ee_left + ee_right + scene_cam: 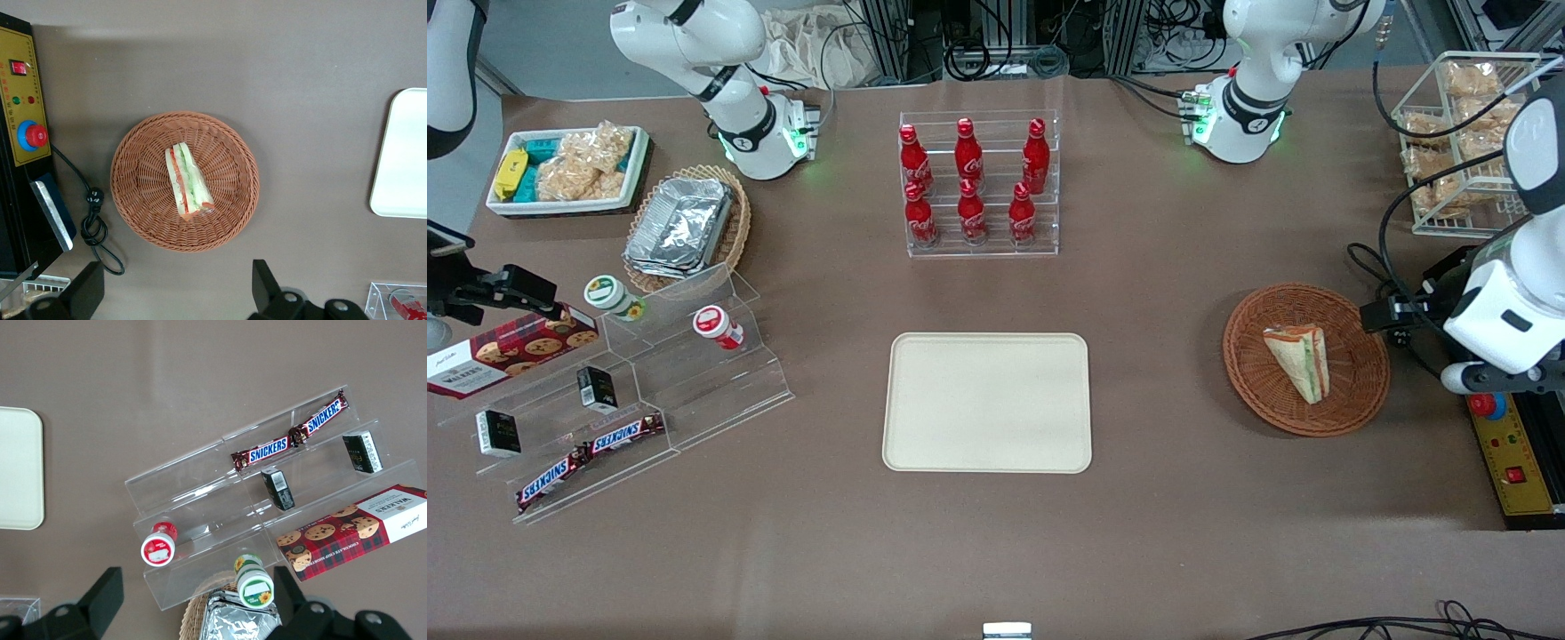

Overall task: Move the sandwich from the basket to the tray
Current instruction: 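Move the left gripper over the sandwich in the wicker basket and lower it, then close the left gripper on the wrapped sandwich and lift it, then carry the sandwich with the left gripper over the cream tray, then lower the sandwich onto the tray and open the left gripper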

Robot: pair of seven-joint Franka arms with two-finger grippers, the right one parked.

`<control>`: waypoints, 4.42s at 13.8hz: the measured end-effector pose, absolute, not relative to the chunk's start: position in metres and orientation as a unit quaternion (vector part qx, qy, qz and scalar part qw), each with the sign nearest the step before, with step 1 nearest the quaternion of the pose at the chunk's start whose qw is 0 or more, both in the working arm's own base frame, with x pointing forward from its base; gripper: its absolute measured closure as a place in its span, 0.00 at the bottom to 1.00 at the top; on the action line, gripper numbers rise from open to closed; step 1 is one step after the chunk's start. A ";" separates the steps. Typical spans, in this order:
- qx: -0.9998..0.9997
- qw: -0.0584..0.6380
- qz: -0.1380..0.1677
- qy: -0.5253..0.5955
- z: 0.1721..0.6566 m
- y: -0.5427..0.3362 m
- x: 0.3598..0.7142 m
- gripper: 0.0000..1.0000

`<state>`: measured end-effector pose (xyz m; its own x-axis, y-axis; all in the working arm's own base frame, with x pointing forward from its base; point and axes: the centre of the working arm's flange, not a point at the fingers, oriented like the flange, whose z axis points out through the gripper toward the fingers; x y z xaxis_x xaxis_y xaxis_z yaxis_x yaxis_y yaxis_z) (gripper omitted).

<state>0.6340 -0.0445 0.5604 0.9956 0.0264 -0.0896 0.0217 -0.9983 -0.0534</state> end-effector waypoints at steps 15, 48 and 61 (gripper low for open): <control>-0.993 0.029 0.112 -0.033 0.356 -0.013 0.613 0.01; -0.996 -0.035 0.013 0.077 0.428 -0.329 0.614 0.85; -0.996 -0.058 -0.008 0.063 0.260 -0.406 0.618 0.39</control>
<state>0.6177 -0.4060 0.2596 0.9920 -0.1243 0.0230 -0.1262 -0.9853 0.1154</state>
